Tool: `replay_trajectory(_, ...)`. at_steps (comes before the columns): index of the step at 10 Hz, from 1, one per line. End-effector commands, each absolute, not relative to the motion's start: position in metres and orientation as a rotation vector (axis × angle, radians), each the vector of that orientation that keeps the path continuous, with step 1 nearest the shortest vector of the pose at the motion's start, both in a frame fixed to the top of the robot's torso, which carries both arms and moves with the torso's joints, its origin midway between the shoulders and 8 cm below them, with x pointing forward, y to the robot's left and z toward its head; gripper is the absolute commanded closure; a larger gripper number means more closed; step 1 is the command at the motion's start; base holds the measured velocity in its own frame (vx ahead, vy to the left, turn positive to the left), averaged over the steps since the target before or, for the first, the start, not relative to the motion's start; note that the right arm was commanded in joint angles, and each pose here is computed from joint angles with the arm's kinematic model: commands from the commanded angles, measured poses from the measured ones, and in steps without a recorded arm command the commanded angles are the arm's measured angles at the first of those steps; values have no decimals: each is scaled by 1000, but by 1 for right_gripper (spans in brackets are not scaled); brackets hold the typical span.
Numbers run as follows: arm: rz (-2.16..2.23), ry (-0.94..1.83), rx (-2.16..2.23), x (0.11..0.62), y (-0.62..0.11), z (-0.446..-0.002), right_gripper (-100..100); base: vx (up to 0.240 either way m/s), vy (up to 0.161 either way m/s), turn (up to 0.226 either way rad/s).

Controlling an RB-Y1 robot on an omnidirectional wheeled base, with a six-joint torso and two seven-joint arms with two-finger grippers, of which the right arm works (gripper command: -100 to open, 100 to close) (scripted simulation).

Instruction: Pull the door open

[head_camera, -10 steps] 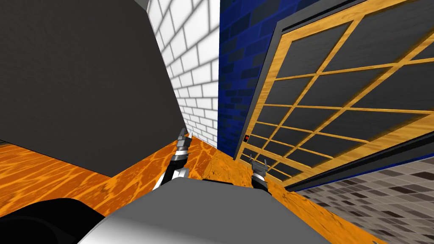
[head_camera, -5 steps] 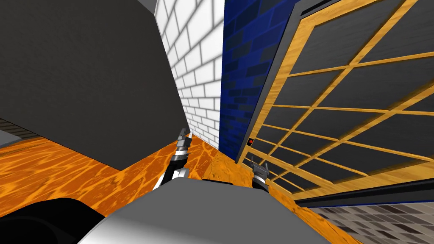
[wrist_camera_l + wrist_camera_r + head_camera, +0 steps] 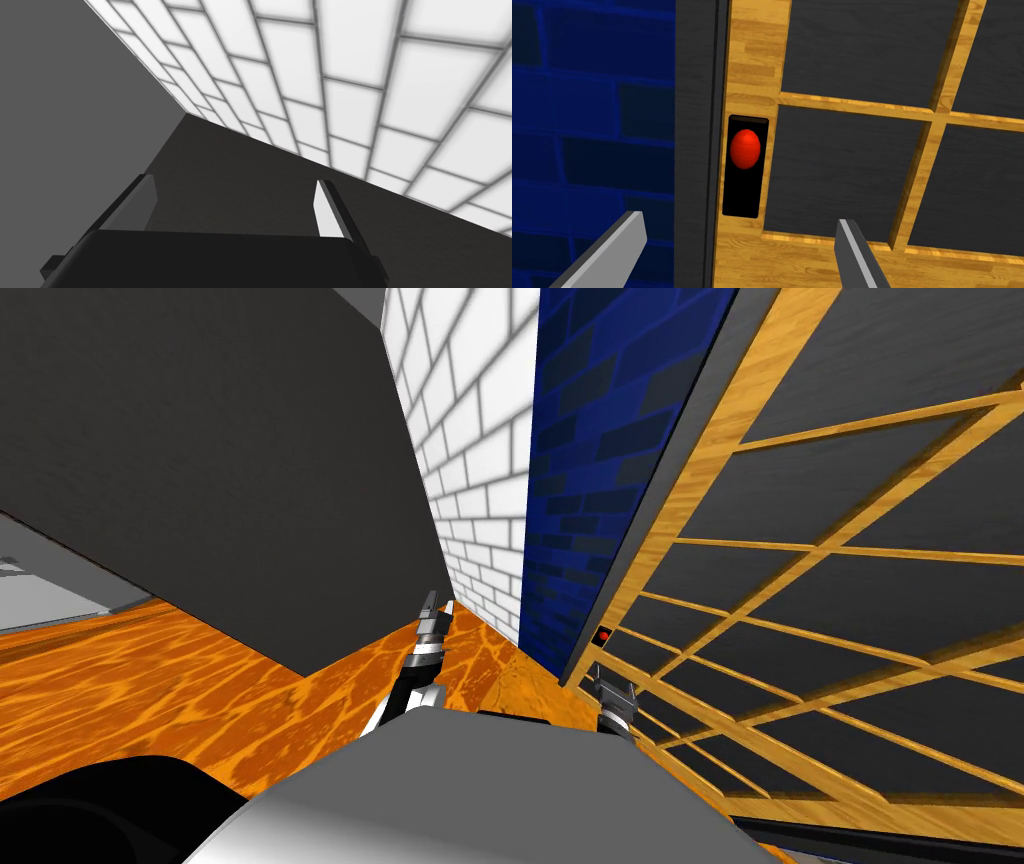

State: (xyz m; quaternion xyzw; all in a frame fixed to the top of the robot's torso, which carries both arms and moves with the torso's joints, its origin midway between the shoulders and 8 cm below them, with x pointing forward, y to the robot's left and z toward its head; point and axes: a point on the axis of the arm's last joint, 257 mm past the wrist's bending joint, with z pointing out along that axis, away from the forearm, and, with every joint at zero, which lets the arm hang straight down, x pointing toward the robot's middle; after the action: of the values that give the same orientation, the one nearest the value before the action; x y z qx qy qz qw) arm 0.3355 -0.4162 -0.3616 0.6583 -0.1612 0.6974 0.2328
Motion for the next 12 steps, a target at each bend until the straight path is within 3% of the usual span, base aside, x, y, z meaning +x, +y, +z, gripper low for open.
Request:
replay_trajectory(1, 1906, -494, 1823, 329, -422, -371, -100, 106, -44, 136)
replay_trajectory(6, 1875, -617, 1852, 313, -436, -396, -100, 102, -62, 117)
replay_trajectory(12, 1879, -602, 1854, 293, -467, -401, -100, 137, -8, 1)
